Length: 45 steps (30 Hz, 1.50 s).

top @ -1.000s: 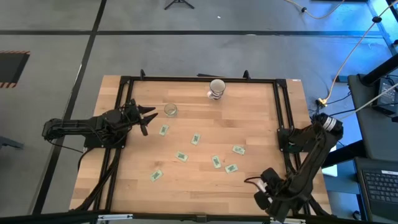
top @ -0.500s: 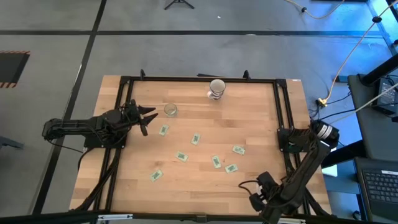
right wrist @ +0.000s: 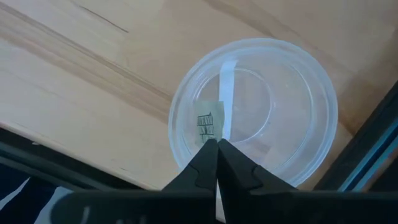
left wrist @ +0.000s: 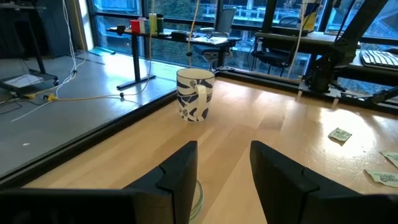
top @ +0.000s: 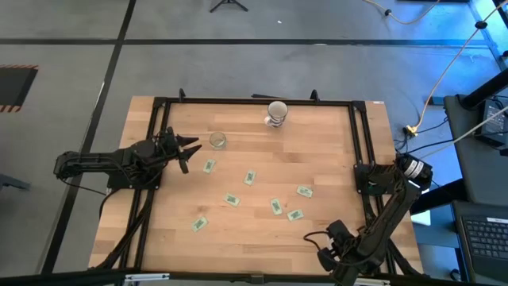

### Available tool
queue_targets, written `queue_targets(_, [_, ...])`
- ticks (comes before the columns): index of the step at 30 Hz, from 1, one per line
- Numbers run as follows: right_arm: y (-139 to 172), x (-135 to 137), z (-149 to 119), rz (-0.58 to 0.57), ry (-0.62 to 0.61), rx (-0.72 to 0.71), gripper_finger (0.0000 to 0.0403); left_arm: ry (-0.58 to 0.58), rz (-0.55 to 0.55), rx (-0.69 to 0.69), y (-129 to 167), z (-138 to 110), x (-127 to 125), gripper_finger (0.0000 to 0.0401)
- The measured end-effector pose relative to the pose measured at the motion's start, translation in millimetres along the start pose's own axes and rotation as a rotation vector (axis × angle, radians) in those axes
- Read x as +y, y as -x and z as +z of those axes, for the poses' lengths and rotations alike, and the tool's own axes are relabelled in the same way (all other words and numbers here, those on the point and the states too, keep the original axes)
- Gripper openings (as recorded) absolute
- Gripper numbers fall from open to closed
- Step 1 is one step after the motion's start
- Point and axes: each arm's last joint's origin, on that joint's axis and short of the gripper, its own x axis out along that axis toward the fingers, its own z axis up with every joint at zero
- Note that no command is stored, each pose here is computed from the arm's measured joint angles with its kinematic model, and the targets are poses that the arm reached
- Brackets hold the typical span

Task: Pick and place Stevia / Truvia into bins
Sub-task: Put the green stevia packet into the transparent container

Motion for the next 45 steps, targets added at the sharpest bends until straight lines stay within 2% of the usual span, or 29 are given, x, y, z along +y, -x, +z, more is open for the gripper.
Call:
queue_targets(7, [0.1, -0.7, 0.3, -0.006, 0.005, -0.004, 0.0022, 0.000, 0.000, 0.000, 0.0, 0.0, 0.0, 0.0143])
queue_targets(13, [0.3, -2.6, 1.2, -0.028, -0.002, -0.007, 0.0060, 0.000, 0.000, 0.000, 0.0, 0.0, 0.0, 0.0143])
queue_targets(16, [1.3, -5.3, 1.1, -0.073, -0.003, 0.024, 0.0078, 0.000, 0.000, 0.000, 0.0, 0.0, 0.0, 0.0143])
queue_targets(20, [11.6, -6.9, 3.6, -0.119, -0.009, 0.022, 0.0087, 0.003, 0.000, 0.000, 0.0, 0.0, 0.0, 0.0143])
queue_targets(23, [25.9, -3.5, 12.1, -0.108, -0.001, -0.043, 0.0086, 0.003, 0.000, 0.000, 0.0, 0.0, 0.0, 0.0143])
queue_targets(27, [46.3, 2.9, 32.4, -0.102, 0.055, -0.148, 0.0084, 0.003, 0.000, 0.000, 0.0, 0.0, 0.0, 0.0143])
queue_targets(31, [67.6, 13.7, 55.1, -0.078, 0.159, -0.155, 0.0083, 0.003, 0.000, 0.000, 0.0, 0.0, 0.0, 0.0143])
queue_targets(36, [84.1, 26.4, 94.6, -0.050, 0.099, -0.137, 0.0083, 0.045, 0.000, 0.000, 0.0, 0.0, 0.0, 0.0143])
queue_targets(38, [87.0, 29.7, 111.0, -0.044, 0.114, -0.135, 0.0083, 0.070, 0.000, 0.000, 0.0, 0.0, 0.0, 0.0143])
queue_targets(45, [86.5, 31.4, 177.9, -0.081, 0.314, -0.110, 0.0083, 0.082, 0.000, 0.000, 0.0, 0.0, 0.0, 0.0143])
